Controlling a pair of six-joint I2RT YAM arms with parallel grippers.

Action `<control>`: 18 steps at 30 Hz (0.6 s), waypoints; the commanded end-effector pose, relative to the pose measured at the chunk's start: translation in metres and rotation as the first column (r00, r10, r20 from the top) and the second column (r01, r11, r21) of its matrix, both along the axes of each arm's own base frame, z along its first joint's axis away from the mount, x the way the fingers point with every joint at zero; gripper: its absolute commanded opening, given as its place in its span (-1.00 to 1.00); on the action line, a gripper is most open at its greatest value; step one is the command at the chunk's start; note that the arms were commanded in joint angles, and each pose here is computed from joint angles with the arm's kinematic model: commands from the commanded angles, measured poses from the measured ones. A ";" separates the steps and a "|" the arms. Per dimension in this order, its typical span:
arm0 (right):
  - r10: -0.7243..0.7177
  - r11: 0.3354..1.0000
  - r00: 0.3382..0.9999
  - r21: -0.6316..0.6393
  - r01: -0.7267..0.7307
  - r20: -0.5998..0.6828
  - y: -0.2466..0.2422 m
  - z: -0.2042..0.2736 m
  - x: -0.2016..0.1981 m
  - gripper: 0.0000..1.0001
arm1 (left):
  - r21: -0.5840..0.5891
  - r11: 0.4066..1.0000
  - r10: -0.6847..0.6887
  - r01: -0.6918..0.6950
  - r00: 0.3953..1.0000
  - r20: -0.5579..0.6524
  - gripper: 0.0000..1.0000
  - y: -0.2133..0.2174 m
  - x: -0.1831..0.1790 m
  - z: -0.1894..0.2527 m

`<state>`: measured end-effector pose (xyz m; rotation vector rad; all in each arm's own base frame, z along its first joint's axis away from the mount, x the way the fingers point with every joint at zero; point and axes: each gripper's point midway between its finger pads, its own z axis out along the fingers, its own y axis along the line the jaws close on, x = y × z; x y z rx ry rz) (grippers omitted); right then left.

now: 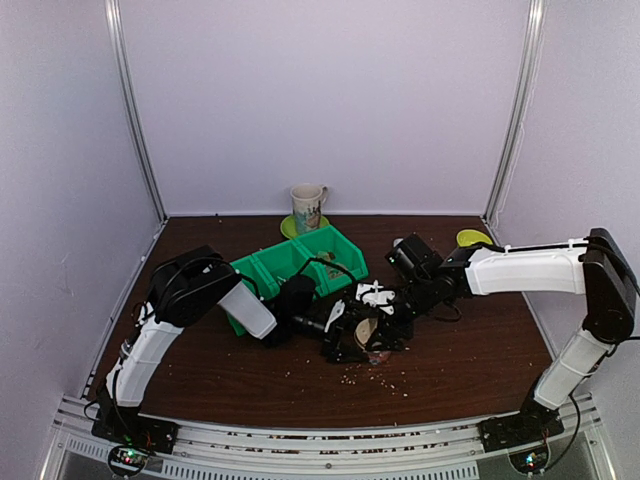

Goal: Pack the candies
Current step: Screw the box lid onto the packing box.

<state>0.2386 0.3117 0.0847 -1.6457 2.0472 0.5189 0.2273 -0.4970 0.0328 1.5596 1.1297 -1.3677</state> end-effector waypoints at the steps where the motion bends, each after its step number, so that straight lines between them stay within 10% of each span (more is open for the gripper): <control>1: -0.053 0.998 0.998 -0.023 0.052 -0.017 -0.003 -0.004 0.005 0.71 | 0.085 0.994 0.073 -0.070 0.997 -0.034 0.38 -0.001 0.007 -0.026; 18: -0.548 0.835 0.836 -0.042 0.548 0.009 -0.022 -0.011 0.052 0.73 | 0.203 0.916 0.339 -0.345 0.938 0.067 0.38 -0.001 0.057 -0.048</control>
